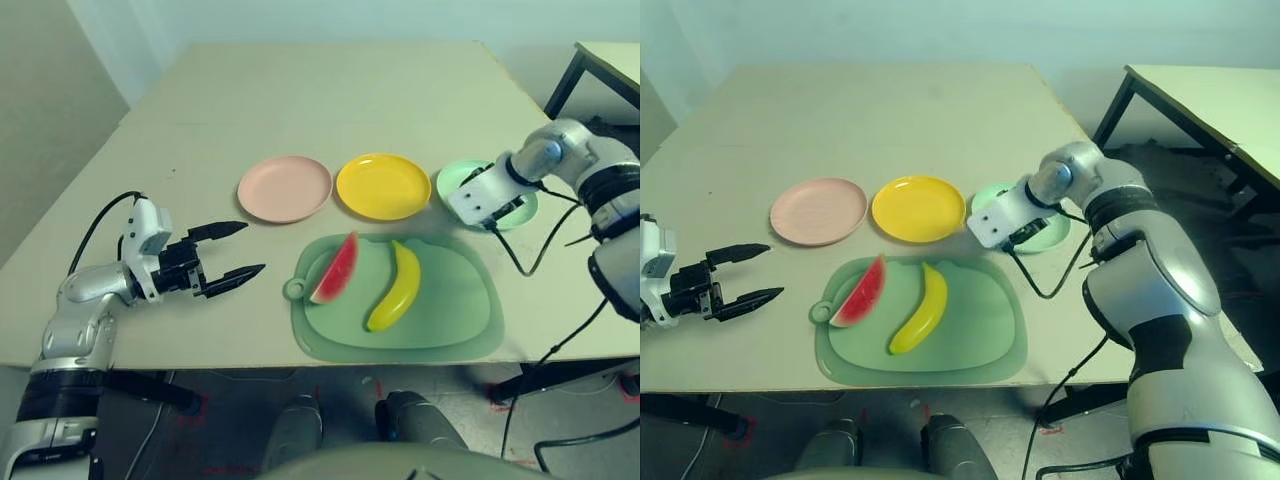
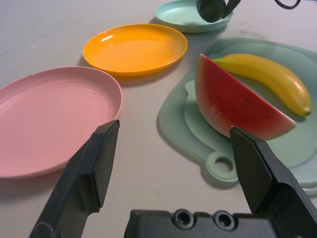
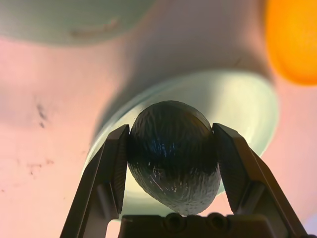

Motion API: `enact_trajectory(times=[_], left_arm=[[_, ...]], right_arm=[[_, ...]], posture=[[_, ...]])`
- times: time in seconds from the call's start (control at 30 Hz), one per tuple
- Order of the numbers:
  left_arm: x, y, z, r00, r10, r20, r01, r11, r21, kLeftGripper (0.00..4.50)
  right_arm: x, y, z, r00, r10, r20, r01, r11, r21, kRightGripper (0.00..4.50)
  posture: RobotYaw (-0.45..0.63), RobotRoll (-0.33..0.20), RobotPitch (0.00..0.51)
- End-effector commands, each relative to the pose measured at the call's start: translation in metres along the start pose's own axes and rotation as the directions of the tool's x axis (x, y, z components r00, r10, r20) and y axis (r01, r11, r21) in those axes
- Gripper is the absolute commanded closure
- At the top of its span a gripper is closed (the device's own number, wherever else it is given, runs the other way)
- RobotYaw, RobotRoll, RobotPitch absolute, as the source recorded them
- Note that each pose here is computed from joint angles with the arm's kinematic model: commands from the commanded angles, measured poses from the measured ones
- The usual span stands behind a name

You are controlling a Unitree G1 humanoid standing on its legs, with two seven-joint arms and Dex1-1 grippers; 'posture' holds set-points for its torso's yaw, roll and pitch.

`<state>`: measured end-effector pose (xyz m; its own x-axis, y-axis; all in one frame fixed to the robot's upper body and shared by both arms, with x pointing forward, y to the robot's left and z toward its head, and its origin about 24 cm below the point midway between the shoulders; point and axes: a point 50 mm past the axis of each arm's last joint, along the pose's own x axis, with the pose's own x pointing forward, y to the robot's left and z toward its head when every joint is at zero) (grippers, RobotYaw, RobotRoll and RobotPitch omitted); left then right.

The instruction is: Place the fruits into color-matched plates.

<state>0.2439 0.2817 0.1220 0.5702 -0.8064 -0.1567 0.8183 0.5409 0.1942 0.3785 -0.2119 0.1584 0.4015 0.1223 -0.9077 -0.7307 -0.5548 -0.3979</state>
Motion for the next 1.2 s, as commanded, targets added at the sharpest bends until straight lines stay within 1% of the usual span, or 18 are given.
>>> enact_trajectory(times=[0.03, 0.07, 0.13, 0.23, 0.33, 0.43, 0.47, 0.53, 0.6, 0.67, 0.77, 0.87, 0.97, 1.2], left_arm=[[-0.005, -0.002, 0.0, 1.0, 0.006, -0.021, -0.006, 1.0, 0.002, 0.0], [-0.004, -0.003, -0.001, 1.0, 0.001, -0.023, -0.001, 1.0, -0.001, 0.0], [-0.004, -0.004, -0.001, 1.0, -0.004, -0.024, 0.003, 1.0, -0.004, 0.0], [-0.003, -0.003, -0.001, 1.0, -0.008, -0.023, 0.008, 1.0, -0.005, 0.0], [-0.001, -0.002, -0.001, 1.0, -0.019, -0.024, 0.019, 1.0, -0.002, 0.0], [0.0, 0.001, -0.001, 0.999, -0.035, -0.035, 0.035, 0.999, 0.016, 0.0], [0.001, 0.002, 0.0, 0.999, -0.037, -0.033, 0.038, 0.999, 0.016, 0.0], [0.001, 0.004, 0.001, 0.998, -0.051, -0.03, 0.052, 0.998, 0.018, 0.0], [0.003, 0.004, 0.001, 0.996, -0.084, -0.033, 0.085, 0.996, 0.03, 0.0], [0.004, 0.004, 0.002, 0.992, -0.122, -0.036, 0.124, 0.991, 0.041, 0.0], [0.006, 0.004, 0.002, 0.987, -0.154, -0.035, 0.156, 0.987, 0.043, 0.0], [0.007, 0.004, 0.002, 0.985, -0.169, -0.038, 0.171, 0.985, 0.037, 0.0], [0.009, 0.004, 0.001, 0.984, -0.174, -0.039, 0.175, 0.984, 0.037, 0.0], [0.01, 0.004, 0.003, 0.984, -0.172, -0.035, 0.173, 0.984, 0.042, 0.0]], right_arm=[[0.011, 0.005, -0.002, 0.999, -0.005, -0.046, 0.006, 1.0, 0.018, 1.66], [0.012, 0.006, -0.004, 0.998, -0.013, -0.068, 0.015, 1.0, 0.021, 1.66], [0.012, 0.005, -0.006, 0.994, -0.039, -0.101, 0.041, 0.999, 0.017, 0.92], [0.009, 0.0, -0.009, 0.987, -0.09, -0.133, 0.093, 0.995, 0.018, 0.02], [0.0, -0.006, -0.012, 0.983, -0.109, -0.149, 0.109, 0.994, -0.011, 0.02], [-0.018, -0.023, -0.005, 0.986, -0.136, -0.093, 0.134, 0.991, -0.028, 0.02], [-0.024, -0.029, 0.0, 0.989, -0.134, -0.054, 0.132, 0.99, -0.046, 0.02], [-0.034, -0.039, 0.012, 0.993, -0.115, 0.037, 0.117, 0.99, -0.081, 0.02], [-0.039, -0.045, 0.03, 0.983, -0.07, 0.173, 0.093, 0.987, -0.133, 0.02], [-0.037, -0.044, 0.052, 0.954, 0.007, 0.3, 0.071, 0.966, -0.25, 0.02], [-0.033, -0.035, 0.078, 0.906, 0.114, 0.408, 0.053, 0.925, -0.376, 0.02], [-0.029, -0.023, 0.1, 0.872, 0.186, 0.454, 0.048, 0.888, -0.456, 0.02], [-0.021, -0.013, 0.119, 0.85, 0.266, 0.455, 0.017, 0.849, -0.527, 0.02], [-0.008, -0.018, 0.144, 0.843, 0.319, 0.433, 0.005, 0.8, -0.599, 0.02]], posture=[[0.02, 0.0, 0.044], [0.02, 0.0, 0.043], [0.02, 0.0, 0.043], [0.01, 0.0, 0.04], [0.0, 0.0, 0.04], [-0.01, 0.0, 0.042], [-0.03, 0.0, 0.043], [-0.03, 0.0, 0.045], [-0.04, 0.0, 0.047], [-0.04, 0.0, 0.05], [-0.04, 0.0, 0.054], [-0.05, 0.0, 0.055], [-0.04, 0.0, 0.059], [-0.03, 0.0, 0.062]])
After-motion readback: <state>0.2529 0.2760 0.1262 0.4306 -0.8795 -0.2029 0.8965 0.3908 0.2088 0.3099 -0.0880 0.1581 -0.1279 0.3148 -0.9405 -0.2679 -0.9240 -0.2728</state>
